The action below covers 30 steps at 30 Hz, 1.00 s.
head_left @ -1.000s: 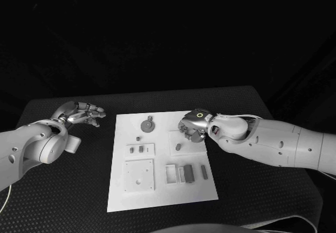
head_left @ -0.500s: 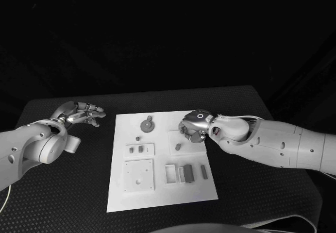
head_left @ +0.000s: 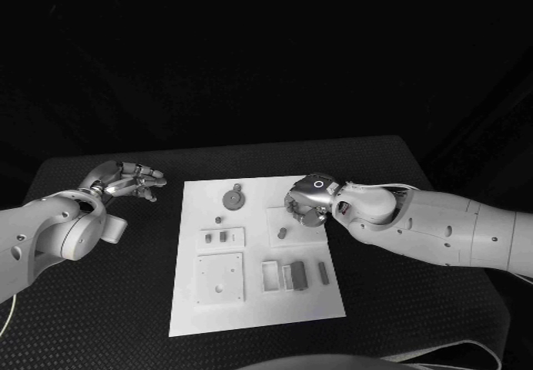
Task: Assemble the parts on the task board
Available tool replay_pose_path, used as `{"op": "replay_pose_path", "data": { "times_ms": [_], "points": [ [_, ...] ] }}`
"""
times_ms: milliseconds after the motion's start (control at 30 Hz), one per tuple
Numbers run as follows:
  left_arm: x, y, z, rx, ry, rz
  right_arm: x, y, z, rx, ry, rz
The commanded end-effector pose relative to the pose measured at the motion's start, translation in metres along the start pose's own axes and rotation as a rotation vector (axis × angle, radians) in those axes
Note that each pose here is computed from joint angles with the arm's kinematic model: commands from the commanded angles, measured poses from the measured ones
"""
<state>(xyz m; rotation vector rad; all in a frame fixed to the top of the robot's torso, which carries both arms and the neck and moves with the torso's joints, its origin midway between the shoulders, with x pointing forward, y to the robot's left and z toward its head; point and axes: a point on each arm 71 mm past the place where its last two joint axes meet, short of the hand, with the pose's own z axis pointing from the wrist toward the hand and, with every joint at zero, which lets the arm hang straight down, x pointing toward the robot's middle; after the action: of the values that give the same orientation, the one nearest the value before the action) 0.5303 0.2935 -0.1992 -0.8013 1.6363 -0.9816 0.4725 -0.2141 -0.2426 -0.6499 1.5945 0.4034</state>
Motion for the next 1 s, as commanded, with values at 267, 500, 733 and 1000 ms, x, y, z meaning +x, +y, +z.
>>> {"op": "replay_pose_path", "data": {
  "times_ms": [267,500,733,1000],
  "points": [
    [0.0002,-0.0013,0.0001,0.011,0.002,0.001,0.008,-0.0032,-0.0035,0.01,0.023,-0.028],
    [0.0003,-0.0014,0.0002,0.012,0.002,0.001,0.0084,-0.001,-0.0032,0.002,0.026,-0.029],
    [-0.0003,-0.0011,0.0002,0.011,0.0,0.002,0.0083,0.0032,-0.0007,-0.012,0.018,-0.024],
    [-0.0008,-0.0008,0.0001,0.01,-0.001,0.002,0.0098,0.0059,0.0014,-0.015,0.019,-0.021]
  ]
}}
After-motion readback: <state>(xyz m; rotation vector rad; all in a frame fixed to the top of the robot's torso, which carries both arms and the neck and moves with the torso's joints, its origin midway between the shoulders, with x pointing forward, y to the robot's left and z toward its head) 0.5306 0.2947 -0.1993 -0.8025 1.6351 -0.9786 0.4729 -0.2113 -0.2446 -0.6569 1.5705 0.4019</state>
